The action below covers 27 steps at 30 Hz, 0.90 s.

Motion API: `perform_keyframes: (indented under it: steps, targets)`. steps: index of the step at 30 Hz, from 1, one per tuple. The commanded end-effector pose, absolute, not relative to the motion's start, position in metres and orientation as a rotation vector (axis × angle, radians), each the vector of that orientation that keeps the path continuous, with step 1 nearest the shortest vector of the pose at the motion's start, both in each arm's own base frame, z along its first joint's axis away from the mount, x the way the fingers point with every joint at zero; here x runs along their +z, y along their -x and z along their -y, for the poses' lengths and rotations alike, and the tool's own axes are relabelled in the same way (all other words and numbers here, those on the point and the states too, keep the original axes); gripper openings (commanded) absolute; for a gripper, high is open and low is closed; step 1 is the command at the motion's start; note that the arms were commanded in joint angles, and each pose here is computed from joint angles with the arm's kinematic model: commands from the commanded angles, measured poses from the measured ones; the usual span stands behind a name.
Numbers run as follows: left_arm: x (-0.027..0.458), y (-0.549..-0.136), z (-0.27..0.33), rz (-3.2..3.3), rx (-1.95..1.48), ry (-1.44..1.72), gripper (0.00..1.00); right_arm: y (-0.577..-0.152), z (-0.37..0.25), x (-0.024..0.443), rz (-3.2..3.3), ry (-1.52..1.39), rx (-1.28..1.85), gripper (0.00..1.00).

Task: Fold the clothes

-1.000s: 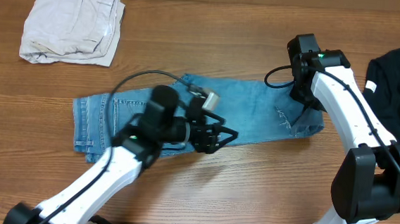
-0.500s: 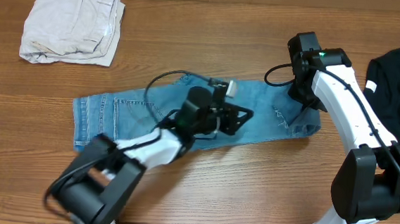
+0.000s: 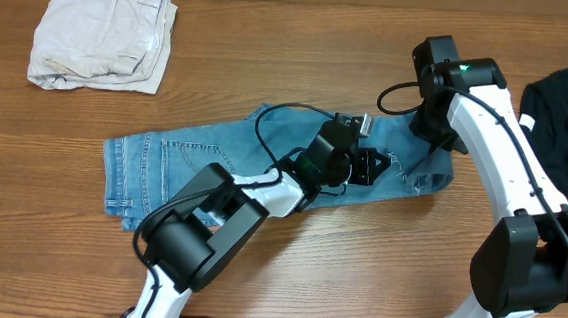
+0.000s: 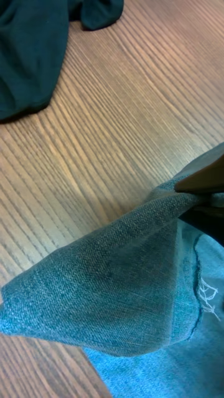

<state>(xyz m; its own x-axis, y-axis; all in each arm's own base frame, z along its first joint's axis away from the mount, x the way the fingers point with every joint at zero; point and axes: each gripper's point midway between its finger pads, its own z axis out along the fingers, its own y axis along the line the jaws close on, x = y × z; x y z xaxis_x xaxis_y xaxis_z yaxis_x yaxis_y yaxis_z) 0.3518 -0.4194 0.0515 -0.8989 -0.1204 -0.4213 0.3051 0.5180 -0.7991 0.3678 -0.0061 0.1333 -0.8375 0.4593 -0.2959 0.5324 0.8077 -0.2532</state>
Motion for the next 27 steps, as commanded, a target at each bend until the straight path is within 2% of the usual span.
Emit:
perform_keyframes:
  steps: [1,9,20,25,27]
  targets:
    - [0.05,-0.366,0.434,-2.312,-1.374,-0.098,0.04,-0.372,0.002,0.147,-2.753,-0.771,-0.426,0.04]
    - [0.052,-0.369,0.463,-2.29,-1.42,-0.133,0.05,-0.369,-0.001,0.146,-2.774,-0.773,-0.412,0.04]
    - [0.052,-0.372,0.463,-2.279,-1.399,-0.123,0.08,-0.38,-0.062,0.139,-2.851,-0.721,-0.015,0.04]
    - [0.052,-0.372,0.463,-2.278,-1.395,-0.12,0.09,-0.382,-0.088,0.139,-2.859,-0.65,0.065,0.04]
    - [0.051,-0.372,0.462,-2.278,-1.388,-0.131,0.14,-0.382,-0.091,0.14,-2.86,-0.637,0.069,0.04]
